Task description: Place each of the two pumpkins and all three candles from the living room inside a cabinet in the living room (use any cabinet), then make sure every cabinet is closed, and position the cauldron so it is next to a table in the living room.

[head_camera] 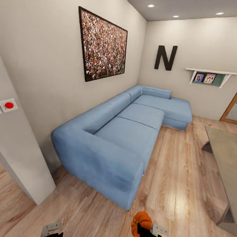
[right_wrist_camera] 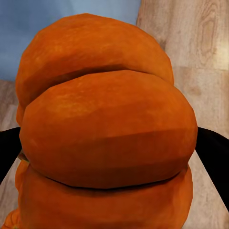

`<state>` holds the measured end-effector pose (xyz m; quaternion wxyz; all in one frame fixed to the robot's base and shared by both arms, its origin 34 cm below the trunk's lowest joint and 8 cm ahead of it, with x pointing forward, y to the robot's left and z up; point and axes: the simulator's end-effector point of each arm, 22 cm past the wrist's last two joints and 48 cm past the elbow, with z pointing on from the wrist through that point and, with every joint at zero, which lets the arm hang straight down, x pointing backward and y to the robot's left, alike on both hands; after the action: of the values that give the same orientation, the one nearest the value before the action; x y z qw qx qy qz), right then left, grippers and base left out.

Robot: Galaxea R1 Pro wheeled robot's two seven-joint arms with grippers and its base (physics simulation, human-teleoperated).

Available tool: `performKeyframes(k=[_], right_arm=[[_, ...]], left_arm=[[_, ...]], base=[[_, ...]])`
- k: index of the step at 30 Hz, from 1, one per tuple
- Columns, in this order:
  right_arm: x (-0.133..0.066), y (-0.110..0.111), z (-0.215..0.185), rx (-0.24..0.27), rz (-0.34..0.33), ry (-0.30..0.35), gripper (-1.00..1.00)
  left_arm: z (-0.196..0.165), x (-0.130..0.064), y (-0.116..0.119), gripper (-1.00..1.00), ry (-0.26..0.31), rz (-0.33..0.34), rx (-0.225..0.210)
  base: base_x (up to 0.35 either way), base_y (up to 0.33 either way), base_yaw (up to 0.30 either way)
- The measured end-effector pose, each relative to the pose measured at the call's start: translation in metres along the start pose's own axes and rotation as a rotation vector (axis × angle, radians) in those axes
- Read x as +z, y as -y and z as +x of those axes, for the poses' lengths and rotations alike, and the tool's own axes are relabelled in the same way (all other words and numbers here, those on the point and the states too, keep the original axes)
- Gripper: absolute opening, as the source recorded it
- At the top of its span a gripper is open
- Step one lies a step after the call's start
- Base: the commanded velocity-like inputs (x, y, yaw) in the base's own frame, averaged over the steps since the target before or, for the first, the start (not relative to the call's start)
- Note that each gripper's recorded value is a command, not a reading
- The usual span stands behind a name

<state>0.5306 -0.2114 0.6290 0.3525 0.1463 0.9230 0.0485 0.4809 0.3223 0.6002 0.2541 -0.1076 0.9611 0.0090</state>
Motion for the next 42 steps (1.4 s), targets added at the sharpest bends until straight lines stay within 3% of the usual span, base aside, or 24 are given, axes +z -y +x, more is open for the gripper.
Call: performKeyframes(k=[31,38,42], right_arm=[[0.033,0.004,0.023,-0.004,-0.005,-0.001,-1.00],[0.041,0.005,0.029,-0.005,-0.008,-0.002,-1.00],[0.046,0.003,0.032,-0.002,-0.012,-0.002,-1.00]], left_arm=[[0.017,0.038,0.003,1.00,-0.004,0.012,-0.001],[0.035,0.046,0.003,1.00,-0.077,0.018,-0.001],[0.043,0.049,0.009,1.00,-0.122,0.110,-0.004]], base=[[0.000,0.000,0.000],[0.000,0.000,0.000],[0.000,0.000,0.000]])
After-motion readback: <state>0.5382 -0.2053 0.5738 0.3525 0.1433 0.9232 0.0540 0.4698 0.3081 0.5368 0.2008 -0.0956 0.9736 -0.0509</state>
